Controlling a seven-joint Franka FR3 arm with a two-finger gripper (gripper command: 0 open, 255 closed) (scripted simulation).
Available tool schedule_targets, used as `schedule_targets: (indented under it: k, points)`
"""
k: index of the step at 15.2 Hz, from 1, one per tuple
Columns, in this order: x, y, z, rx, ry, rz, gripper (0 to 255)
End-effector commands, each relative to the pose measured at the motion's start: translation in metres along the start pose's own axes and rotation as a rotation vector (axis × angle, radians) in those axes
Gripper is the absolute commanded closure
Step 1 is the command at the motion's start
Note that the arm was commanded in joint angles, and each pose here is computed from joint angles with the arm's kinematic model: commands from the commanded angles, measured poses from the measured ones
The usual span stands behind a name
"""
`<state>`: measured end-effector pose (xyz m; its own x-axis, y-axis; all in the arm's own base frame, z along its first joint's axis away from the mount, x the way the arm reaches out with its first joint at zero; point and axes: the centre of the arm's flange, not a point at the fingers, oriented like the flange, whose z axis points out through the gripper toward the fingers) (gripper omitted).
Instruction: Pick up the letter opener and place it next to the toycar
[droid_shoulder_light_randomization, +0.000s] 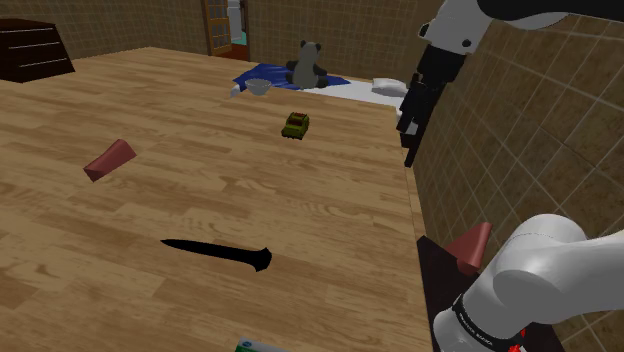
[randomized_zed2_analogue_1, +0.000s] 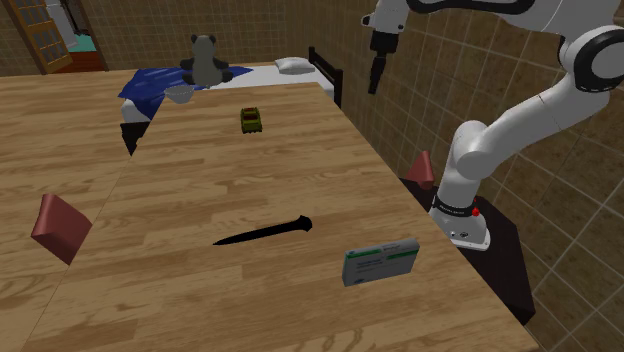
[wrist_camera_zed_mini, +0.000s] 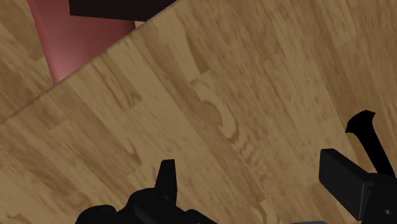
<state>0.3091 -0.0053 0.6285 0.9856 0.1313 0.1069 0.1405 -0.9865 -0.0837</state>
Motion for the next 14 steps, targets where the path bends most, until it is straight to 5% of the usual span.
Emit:
schedule_targets:
  k: [1,14]
  points:
    - [0.0,0.0,0.0,0.0,0.0,0.0,0]
    - [0.099,-0.109,0.097,-0.003,-0.047,-0.191,0]
